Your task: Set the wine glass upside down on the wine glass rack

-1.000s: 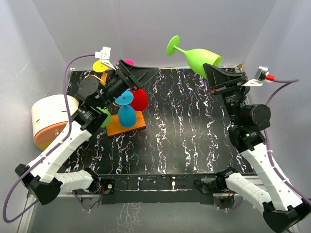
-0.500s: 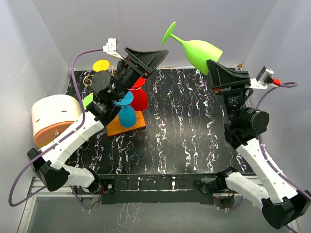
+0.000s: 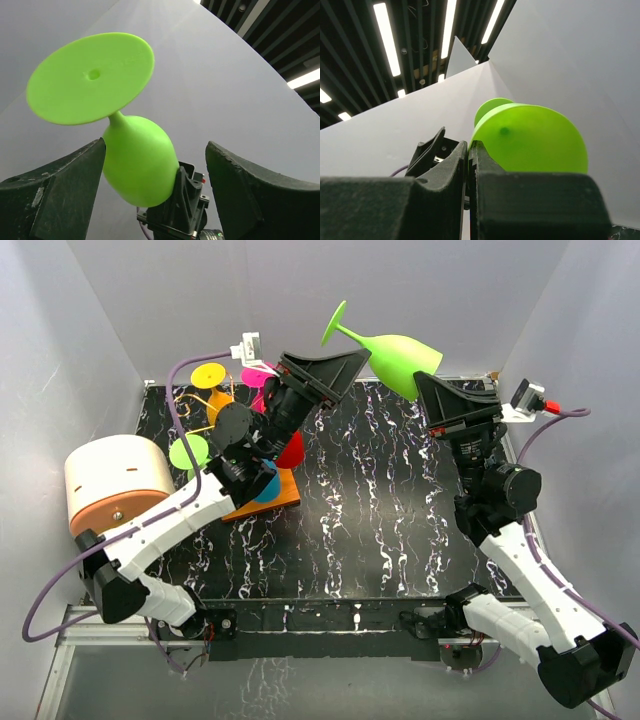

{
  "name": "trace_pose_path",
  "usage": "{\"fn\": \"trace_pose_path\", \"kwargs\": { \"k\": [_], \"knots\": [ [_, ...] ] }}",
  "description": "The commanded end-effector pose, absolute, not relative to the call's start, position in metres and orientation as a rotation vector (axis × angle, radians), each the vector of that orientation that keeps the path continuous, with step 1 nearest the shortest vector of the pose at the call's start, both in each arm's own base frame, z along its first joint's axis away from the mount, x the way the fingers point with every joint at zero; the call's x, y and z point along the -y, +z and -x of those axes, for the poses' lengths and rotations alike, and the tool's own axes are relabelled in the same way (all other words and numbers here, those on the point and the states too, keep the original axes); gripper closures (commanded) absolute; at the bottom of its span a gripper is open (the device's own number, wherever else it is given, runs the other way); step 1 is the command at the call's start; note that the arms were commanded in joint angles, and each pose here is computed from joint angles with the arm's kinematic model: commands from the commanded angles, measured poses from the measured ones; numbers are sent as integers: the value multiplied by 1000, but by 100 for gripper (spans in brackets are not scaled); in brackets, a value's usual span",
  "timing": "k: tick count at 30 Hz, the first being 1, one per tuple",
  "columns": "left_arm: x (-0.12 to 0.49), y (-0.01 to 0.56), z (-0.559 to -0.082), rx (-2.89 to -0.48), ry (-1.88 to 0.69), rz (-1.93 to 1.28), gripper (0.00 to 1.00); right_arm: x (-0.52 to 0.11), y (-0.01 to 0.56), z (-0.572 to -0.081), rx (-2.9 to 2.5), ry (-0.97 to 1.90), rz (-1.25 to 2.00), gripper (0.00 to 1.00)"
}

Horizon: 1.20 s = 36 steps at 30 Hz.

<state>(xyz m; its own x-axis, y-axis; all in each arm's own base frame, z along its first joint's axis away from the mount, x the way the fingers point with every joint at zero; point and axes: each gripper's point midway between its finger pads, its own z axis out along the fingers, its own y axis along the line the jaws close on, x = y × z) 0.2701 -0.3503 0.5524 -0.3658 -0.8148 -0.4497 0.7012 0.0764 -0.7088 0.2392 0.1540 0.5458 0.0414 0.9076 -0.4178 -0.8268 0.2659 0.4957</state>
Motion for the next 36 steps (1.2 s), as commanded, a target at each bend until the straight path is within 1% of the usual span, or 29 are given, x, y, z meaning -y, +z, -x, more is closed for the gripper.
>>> {"fn": "trace_pose_path", "kwargs": {
  "k": [1, 5, 10, 15, 22, 28, 36],
  "knots": [
    [344, 574, -276, -1004, -1568, 180, 22, -150, 558, -219, -697, 1360, -92, 100],
    [341, 575, -282, -977, -1562, 236, 25, -154, 556, -216, -714, 1363, -65, 100],
    [336, 582, -277, -909, -1599, 249, 31, -154, 549, -216, -733, 1360, -66, 100],
    [325, 581, -277, -875, -1581, 285, 35, -154, 545, -217, -753, 1346, -67, 100],
    [327, 587, -280, -848, -1593, 297, 47, -163, 538, -212, -779, 1366, -13, 100],
    [326, 589, -280, -822, -1597, 299, 62, -170, 528, -205, -816, 1372, 47, 100],
    [328, 590, -279, -802, -1634, 313, 75, -176, 518, -202, -853, 1391, 72, 100]
  ]
}}
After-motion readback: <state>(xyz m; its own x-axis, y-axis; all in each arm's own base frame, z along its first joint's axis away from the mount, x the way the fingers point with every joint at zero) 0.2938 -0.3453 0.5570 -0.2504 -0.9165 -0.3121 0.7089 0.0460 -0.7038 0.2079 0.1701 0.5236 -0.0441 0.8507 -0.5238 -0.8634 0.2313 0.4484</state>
